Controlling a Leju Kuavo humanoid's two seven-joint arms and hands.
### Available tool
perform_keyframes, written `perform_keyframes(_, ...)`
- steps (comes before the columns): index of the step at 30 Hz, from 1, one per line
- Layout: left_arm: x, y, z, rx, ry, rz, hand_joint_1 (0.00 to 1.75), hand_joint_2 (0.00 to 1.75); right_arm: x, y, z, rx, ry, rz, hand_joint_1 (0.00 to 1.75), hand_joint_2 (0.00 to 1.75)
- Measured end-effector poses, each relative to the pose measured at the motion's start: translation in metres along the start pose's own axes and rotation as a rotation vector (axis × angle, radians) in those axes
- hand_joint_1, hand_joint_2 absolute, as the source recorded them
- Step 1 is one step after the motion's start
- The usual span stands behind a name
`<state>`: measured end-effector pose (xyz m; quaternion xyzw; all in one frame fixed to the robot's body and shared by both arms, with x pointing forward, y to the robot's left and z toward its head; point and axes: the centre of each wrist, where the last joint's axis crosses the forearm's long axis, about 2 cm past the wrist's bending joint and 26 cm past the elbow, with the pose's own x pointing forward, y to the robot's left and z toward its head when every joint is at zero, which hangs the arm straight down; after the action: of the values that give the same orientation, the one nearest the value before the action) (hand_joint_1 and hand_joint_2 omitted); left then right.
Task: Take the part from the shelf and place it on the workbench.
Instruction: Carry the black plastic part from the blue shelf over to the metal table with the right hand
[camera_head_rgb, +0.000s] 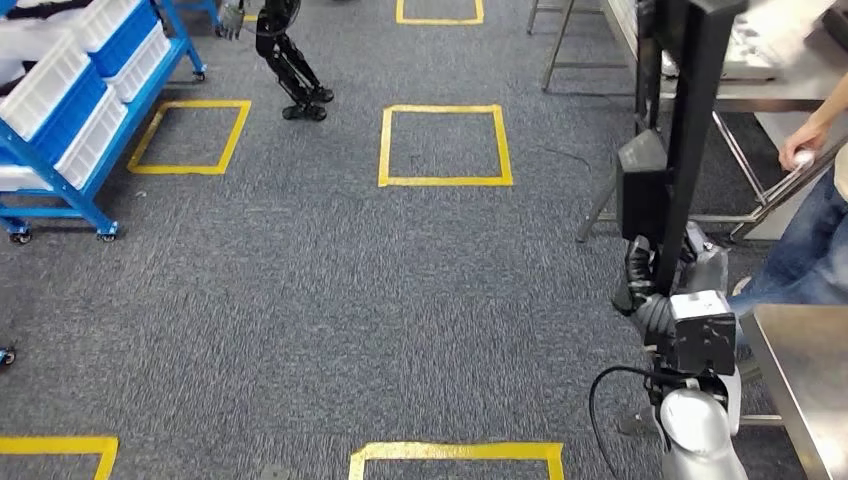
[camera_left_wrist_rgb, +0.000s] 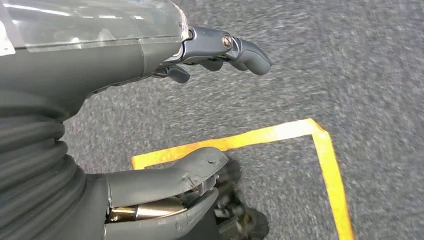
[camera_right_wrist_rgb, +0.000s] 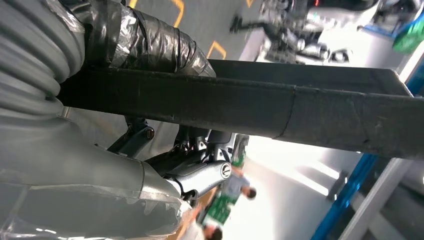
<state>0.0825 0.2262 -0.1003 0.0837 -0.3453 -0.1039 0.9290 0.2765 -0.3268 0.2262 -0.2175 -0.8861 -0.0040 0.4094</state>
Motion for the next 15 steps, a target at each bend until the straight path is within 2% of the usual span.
perform_keyframes(15, -0.0026, 0.0002, 0.0013, 0.005, 0.006, 0.009, 0.0, 1.75, -0.0012, -0.0036, 0.002, 0.005, 0.01, 0.016, 1.75, 1.75)
